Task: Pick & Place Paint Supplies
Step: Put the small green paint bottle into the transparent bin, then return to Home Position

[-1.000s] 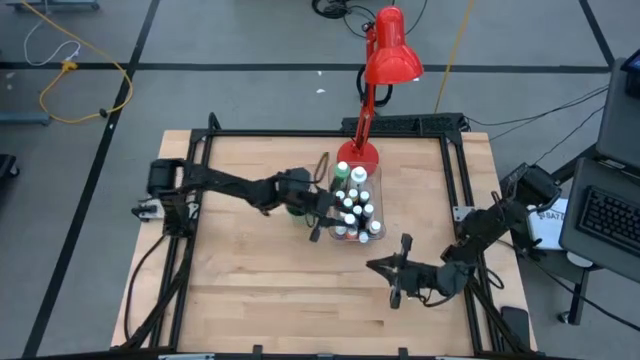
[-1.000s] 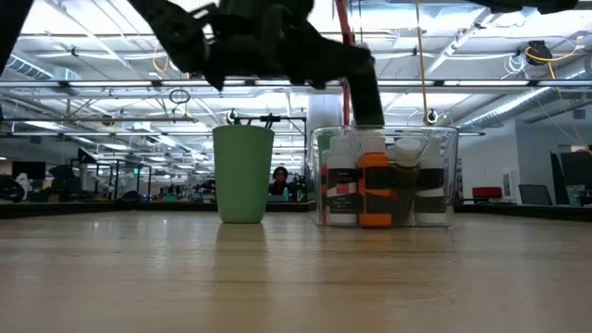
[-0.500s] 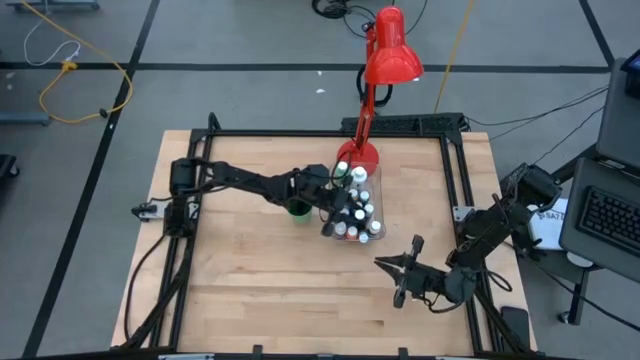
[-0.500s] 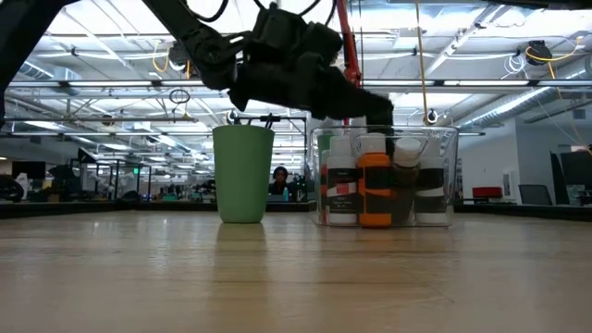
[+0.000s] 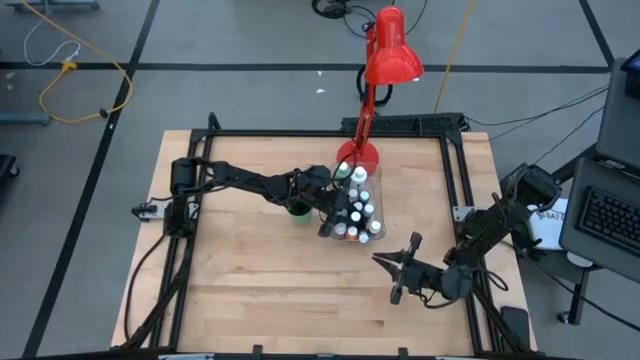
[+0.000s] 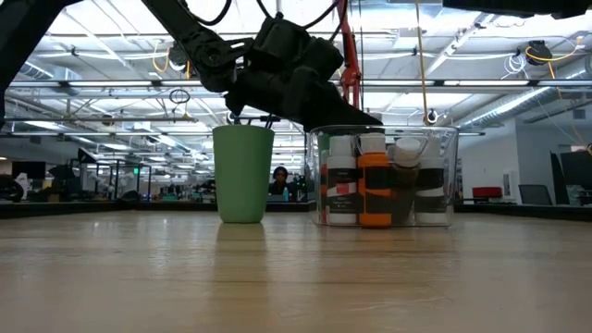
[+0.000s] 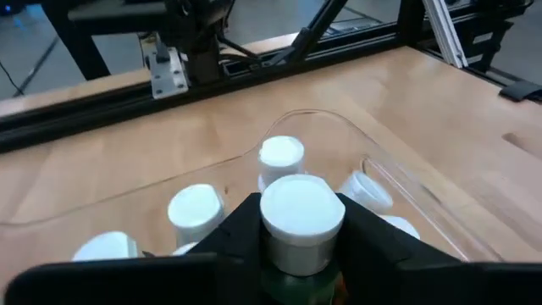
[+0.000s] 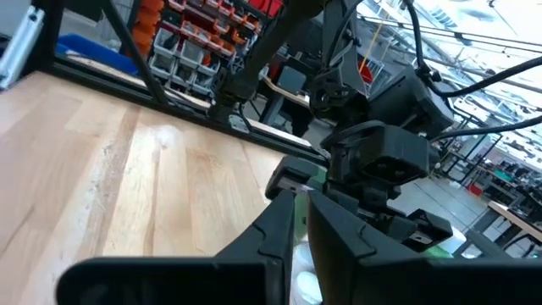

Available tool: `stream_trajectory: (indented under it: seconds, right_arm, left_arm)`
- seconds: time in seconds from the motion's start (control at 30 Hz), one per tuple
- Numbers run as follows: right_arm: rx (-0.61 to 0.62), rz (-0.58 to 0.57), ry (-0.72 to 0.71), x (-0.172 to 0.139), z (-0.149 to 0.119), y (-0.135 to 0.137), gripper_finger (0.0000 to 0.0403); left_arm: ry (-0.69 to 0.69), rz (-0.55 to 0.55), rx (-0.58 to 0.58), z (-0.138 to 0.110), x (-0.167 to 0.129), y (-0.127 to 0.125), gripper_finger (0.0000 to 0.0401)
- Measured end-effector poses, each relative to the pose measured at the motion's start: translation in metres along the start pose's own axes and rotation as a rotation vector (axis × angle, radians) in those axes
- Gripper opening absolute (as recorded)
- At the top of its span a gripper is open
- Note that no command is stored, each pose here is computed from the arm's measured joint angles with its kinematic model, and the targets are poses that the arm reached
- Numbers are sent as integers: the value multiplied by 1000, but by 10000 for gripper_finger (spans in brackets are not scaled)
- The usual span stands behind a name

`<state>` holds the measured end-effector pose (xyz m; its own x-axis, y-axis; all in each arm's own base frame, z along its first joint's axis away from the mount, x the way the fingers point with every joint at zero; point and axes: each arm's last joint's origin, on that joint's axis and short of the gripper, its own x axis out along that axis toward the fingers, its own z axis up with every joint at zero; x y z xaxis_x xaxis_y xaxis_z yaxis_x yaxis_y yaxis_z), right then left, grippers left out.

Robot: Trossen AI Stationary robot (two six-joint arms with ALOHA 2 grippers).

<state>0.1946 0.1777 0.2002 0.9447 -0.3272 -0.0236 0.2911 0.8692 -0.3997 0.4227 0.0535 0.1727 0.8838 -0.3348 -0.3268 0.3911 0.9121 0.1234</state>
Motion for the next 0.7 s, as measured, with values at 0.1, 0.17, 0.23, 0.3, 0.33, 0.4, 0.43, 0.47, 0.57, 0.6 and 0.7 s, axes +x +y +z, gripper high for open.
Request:
stream_trajectory:
  seconds: [0.1, 0.17, 0.23, 0.3, 0.33, 0.4, 0.43, 0.47, 0.57, 0.6, 0.7]
  right_arm:
    - [-3, -5, 6, 2, -1, 0, 29]
    - [4, -7, 8, 2, -1, -1, 29]
    - [13, -6, 9, 2, -2, -1, 29]
    - [15, -6, 9, 2, -2, -1, 29]
    - [14, -6, 9, 2, -2, -1, 29]
    - [14, -6, 9, 2, -2, -1, 29]
    - [13, -6, 10, 2, -2, -1, 29]
    - [11, -5, 10, 2, -2, -1, 29]
    - [2, -3, 12, 2, -2, 0, 29]
    - [-1, 0, 12, 2, -2, 0, 29]
    - [-23, 27, 6, 3, -3, 0, 29]
  left_arm:
    - [-8, 3, -33, 1, 0, 0, 161]
    - [-21, 7, -43, 2, 0, 1, 204]
    - [-32, 9, -55, 3, 0, 1, 243]
    - [-45, 13, -58, 7, -2, 1, 273]
    - [-52, 14, -54, 10, -3, 1, 285]
    - [-63, 17, -45, 19, -9, 1, 304]
    - [-66, 15, -43, 25, -13, 0, 310]
    - [-75, 14, -38, 33, -19, 0, 314]
    - [-69, 8, -36, 69, -49, -11, 309]
    - [-60, 7, -29, 82, -63, -17, 300]
    - [-32, -28, 16, 120, -104, -52, 251]
